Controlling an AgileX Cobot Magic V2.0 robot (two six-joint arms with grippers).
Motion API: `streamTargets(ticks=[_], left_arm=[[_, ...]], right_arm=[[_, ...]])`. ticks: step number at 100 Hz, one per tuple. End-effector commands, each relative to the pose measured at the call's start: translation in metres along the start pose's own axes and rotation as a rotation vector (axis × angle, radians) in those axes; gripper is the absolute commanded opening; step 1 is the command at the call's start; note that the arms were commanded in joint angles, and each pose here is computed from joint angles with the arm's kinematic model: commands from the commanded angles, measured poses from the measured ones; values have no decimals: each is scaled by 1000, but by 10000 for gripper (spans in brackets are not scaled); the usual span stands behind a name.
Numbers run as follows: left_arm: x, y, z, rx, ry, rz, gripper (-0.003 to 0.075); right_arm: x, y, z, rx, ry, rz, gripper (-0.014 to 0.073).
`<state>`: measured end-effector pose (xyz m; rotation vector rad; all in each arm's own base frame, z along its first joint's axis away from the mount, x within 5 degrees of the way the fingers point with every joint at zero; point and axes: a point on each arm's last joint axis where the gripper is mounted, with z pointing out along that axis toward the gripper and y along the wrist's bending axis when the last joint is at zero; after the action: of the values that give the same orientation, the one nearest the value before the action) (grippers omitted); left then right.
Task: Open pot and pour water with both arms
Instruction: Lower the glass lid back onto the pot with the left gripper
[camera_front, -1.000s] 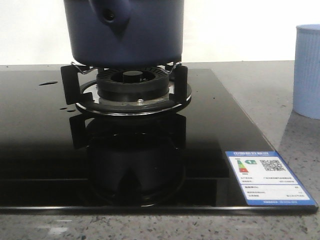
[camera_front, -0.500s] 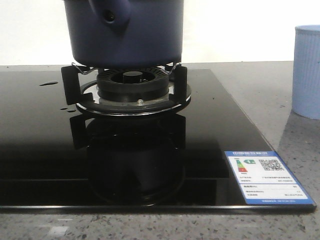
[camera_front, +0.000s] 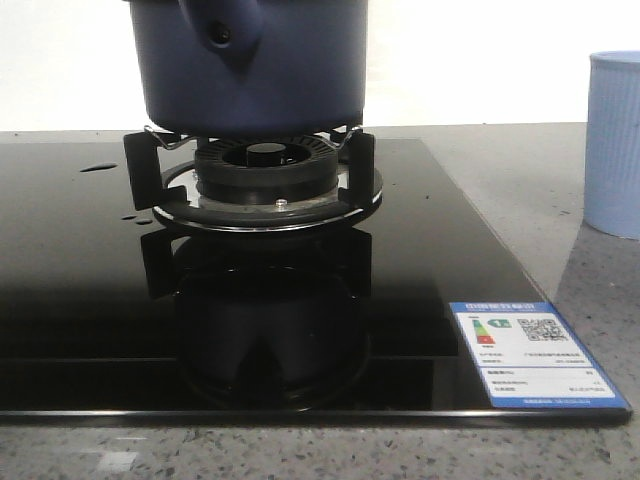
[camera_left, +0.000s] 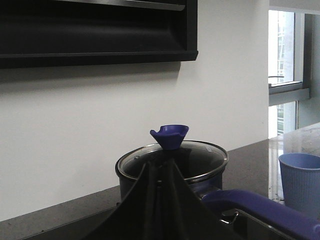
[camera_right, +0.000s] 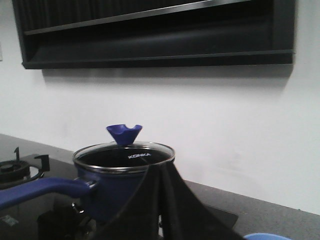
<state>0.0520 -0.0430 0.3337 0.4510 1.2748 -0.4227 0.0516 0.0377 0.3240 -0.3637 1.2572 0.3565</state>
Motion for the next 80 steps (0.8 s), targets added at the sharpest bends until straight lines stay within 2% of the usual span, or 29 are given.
streamTargets(ticks=[1,80], left_arm=[[-2,-1,-8,-16,-44,-32,-19],[5,-2,-14,-25,-47,-28,-19]], right_arm=[[-6,6,-2,-53,-19,-27,-67],[-5,7,-3,-64,-21,-39,-67]])
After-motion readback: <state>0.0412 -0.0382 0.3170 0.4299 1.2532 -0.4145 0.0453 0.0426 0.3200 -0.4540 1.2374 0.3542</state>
